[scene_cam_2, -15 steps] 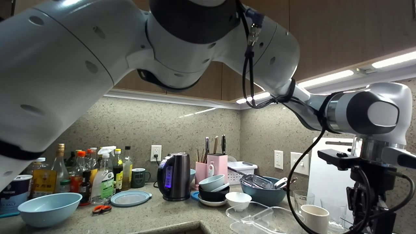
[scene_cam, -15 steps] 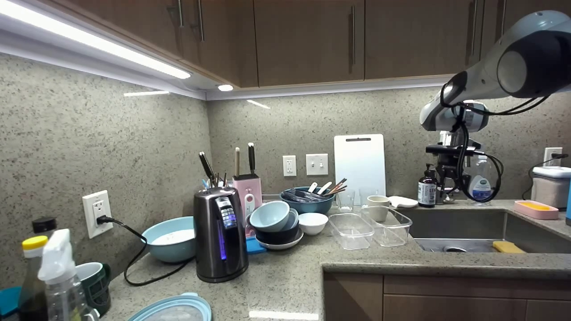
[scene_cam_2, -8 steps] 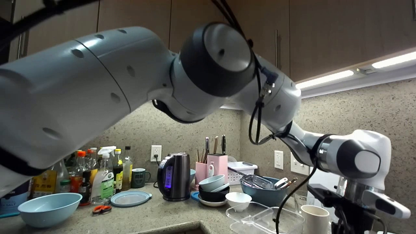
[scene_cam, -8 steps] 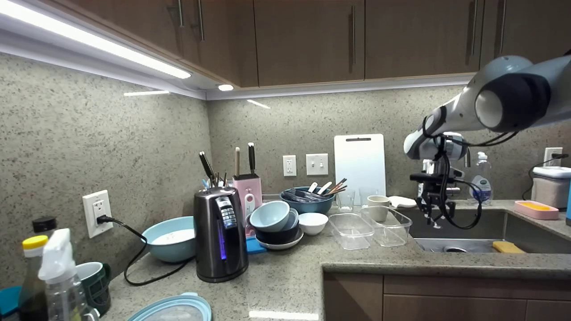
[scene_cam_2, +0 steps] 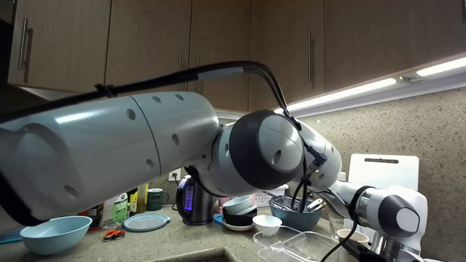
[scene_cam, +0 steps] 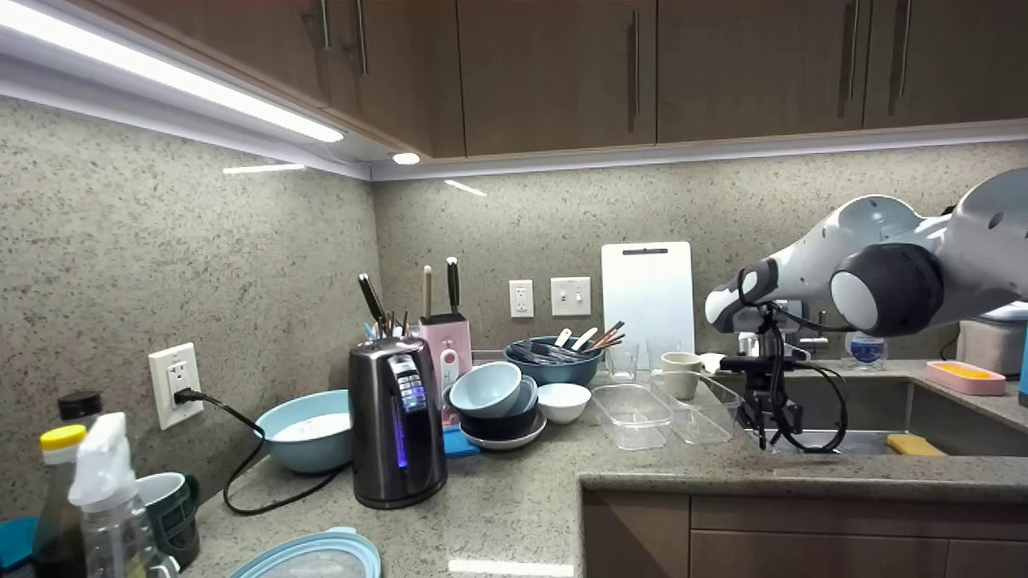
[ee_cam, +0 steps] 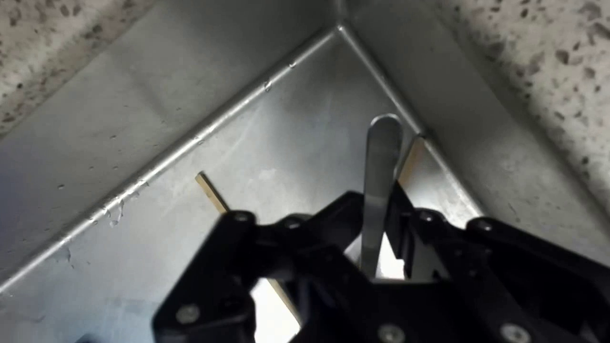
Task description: Pick up the spoon from the counter and put it in the sink
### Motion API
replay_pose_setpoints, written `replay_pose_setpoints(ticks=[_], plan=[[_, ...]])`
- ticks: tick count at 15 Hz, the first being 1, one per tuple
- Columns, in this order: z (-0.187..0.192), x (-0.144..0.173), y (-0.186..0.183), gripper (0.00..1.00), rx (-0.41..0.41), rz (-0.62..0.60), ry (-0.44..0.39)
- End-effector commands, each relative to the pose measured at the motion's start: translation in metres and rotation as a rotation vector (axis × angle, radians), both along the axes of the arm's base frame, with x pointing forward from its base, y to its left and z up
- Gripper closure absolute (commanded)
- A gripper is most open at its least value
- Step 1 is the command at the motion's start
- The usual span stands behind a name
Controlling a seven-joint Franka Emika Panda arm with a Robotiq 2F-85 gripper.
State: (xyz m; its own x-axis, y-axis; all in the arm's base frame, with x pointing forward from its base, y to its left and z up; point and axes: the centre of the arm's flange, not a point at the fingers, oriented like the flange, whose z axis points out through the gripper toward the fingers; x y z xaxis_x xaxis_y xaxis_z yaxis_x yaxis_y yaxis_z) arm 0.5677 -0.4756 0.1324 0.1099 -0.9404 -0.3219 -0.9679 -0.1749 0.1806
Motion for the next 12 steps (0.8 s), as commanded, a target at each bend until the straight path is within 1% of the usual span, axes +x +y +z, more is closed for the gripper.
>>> replay_pose_setpoints(ticks=[1,3,5,8,10,12], plan=[[0.005,0.025,-0.028,0.52,0.006,-0.02,0.043],[0.016,0.024,-0.025,0.4,-0.02,-0.036,0.063],[0.041,0.018,-0.018,0.27,-0.08,-0.053,0.074],[0.086,0.011,-0.01,0.07,-0.165,-0.055,0.055],[0.115,0.005,-0.002,0.0,-0.191,-0.027,0.027],[0.141,0.003,0.005,0.0,-0.216,-0.017,0.001]])
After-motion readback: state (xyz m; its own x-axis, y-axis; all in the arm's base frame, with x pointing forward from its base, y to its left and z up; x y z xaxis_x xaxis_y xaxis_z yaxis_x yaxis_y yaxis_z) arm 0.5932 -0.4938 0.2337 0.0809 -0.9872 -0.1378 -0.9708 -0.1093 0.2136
